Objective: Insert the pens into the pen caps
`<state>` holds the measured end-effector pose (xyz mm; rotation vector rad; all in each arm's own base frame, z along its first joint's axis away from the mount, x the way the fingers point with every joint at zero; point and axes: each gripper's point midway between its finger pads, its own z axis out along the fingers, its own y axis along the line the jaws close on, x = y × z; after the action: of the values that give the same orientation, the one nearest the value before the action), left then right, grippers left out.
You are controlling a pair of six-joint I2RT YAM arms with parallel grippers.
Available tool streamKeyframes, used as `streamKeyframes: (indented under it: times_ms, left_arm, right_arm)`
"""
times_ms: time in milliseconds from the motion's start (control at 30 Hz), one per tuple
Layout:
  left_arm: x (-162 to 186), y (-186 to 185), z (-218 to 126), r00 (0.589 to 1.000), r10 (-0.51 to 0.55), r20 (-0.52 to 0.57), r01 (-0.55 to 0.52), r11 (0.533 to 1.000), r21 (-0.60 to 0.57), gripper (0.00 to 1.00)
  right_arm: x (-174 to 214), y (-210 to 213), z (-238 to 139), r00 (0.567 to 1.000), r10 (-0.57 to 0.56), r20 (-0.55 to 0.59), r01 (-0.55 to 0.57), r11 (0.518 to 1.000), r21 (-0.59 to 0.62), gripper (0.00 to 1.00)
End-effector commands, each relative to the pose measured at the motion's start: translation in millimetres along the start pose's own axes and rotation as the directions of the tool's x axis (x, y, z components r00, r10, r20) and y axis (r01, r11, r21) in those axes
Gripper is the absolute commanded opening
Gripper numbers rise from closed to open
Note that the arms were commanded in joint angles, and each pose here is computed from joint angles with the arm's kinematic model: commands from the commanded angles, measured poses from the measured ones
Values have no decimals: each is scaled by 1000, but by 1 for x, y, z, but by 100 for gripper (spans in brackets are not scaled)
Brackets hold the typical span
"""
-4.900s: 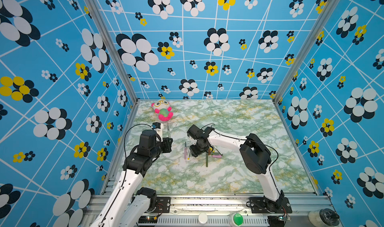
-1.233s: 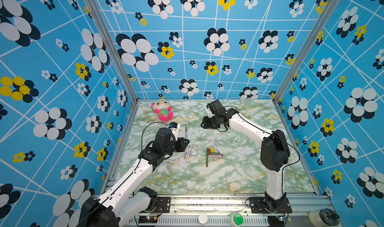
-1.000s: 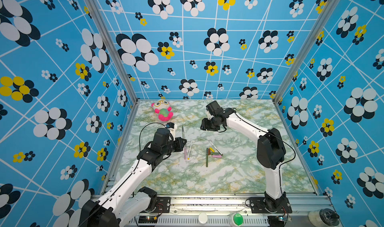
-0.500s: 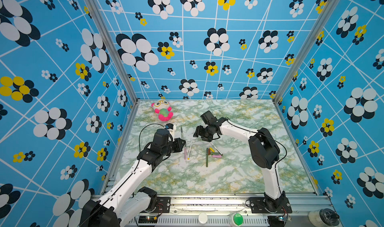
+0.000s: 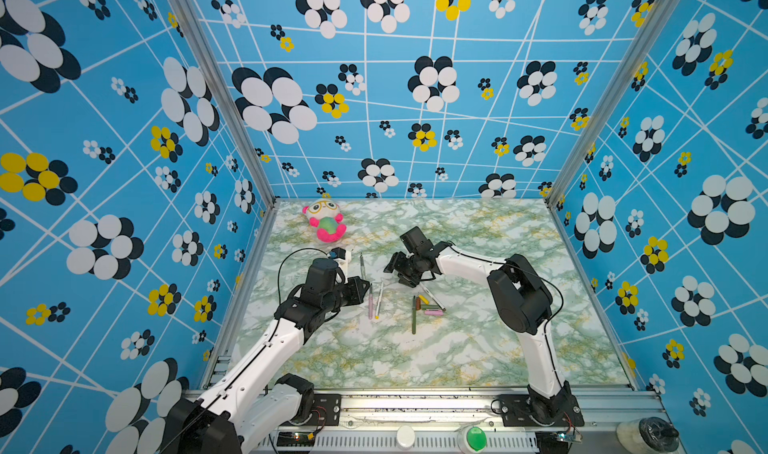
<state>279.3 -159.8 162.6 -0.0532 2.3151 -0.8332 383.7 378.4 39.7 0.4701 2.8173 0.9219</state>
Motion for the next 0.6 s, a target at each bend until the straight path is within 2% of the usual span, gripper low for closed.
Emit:
streamKeyframes:
  times_ms: [0, 567]
  left_arm:
    - [1, 6, 1, 1000, 9, 2, -9, 1000, -13, 0]
    - [-3, 6, 8, 1000, 10, -12, -10, 1000, -10, 0]
  right_arm:
    - [-11, -30, 13, 998, 60, 27, -62, 995, 83, 68]
    - [-21, -75, 5, 994, 104, 44, -109, 984, 140, 68]
